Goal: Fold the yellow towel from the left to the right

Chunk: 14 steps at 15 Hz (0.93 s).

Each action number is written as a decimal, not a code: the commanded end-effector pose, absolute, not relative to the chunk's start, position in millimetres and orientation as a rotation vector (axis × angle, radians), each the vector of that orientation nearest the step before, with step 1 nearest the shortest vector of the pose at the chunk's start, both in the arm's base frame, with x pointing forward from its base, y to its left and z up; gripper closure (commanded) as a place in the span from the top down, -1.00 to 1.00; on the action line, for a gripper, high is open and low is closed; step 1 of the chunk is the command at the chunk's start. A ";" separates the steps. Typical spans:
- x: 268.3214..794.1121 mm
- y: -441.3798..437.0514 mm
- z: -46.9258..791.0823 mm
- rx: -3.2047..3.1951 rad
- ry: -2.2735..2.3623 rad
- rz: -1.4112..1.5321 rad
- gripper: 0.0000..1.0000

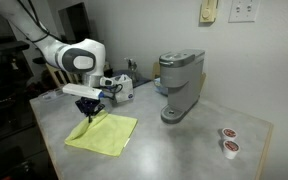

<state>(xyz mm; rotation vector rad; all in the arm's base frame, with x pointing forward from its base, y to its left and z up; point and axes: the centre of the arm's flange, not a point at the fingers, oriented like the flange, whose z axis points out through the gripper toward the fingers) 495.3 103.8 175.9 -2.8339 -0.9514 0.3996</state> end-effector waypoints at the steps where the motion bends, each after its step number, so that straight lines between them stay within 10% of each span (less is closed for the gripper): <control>1: 501.4 85.0 184.9 -2.838 -0.934 0.406 -0.97; 14: 509.0 49.4 208.1 -2.888 -0.879 0.404 -0.97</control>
